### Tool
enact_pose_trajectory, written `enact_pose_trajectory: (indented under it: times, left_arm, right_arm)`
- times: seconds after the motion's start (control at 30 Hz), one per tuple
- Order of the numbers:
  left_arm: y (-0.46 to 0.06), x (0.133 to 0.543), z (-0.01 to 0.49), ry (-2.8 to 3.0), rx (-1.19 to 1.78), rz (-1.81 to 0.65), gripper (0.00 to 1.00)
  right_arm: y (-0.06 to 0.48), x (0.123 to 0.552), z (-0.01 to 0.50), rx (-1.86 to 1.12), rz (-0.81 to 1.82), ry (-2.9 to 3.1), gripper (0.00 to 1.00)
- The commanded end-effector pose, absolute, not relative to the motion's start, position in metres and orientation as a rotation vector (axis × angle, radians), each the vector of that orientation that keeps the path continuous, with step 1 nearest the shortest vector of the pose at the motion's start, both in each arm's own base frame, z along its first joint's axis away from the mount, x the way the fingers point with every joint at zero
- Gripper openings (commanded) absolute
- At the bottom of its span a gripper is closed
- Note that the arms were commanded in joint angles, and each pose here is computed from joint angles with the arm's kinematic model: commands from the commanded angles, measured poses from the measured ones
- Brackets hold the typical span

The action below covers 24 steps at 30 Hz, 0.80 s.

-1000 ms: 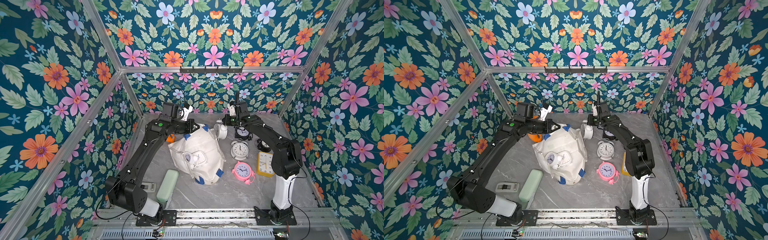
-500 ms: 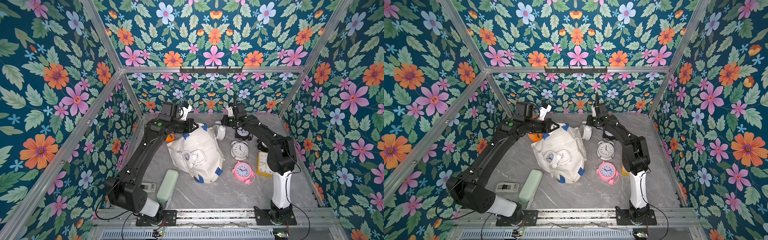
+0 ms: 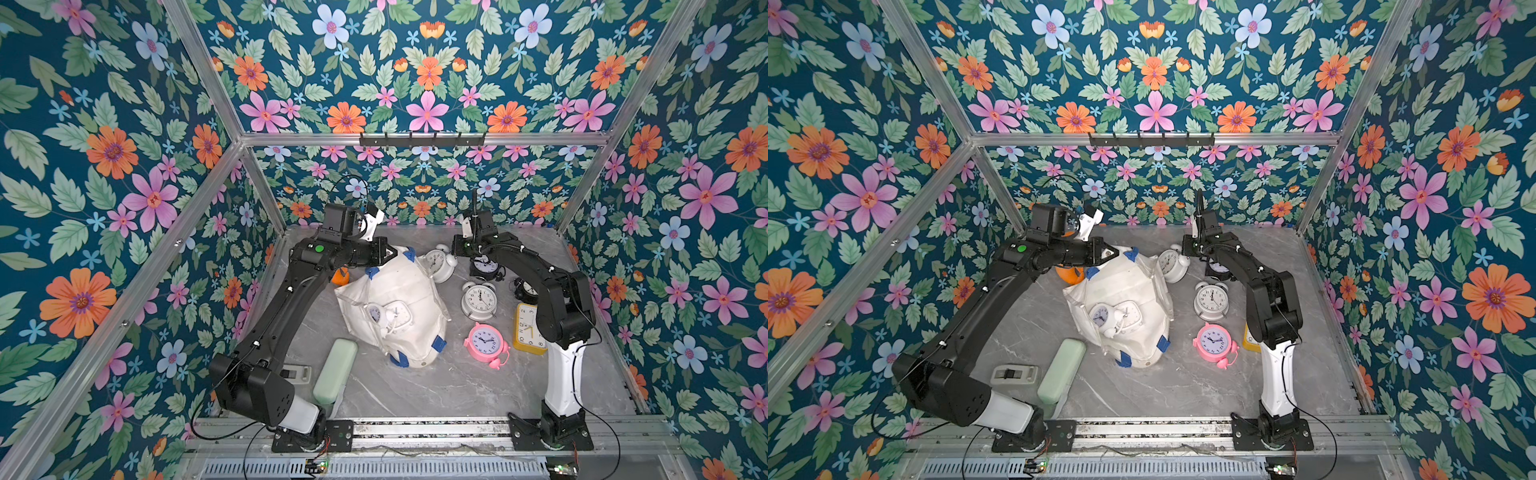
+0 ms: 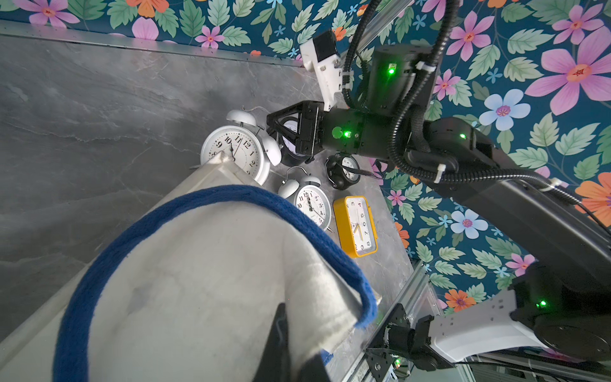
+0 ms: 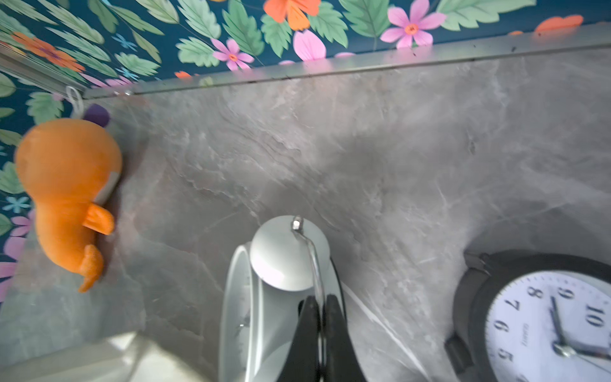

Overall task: Take the alarm clock out of the canvas bag
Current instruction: Place the alarm at the center of the board.

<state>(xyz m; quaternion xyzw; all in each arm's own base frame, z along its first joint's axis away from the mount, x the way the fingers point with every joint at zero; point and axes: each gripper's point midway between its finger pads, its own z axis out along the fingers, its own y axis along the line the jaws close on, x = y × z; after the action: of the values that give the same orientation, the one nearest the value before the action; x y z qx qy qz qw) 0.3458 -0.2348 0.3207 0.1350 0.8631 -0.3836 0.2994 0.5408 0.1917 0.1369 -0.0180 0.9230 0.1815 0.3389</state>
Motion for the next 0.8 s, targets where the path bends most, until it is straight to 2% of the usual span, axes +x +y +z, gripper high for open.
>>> enact_pose_trajectory:
  times: [0.0, 0.77]
  left_arm:
    - [-0.238, 0.348, 0.331, 2.242, 0.383, -1.040, 0.00]
    - [-0.237, 0.348, 0.330, 2.248, 0.374, -1.034, 0.00]
  right_arm:
    - [0.178, 0.538, 0.124, -0.065, 0.392, 2.433, 0.00]
    - [0.120, 0.540, 0.059, -0.028, 0.106, 2.534, 0.00]
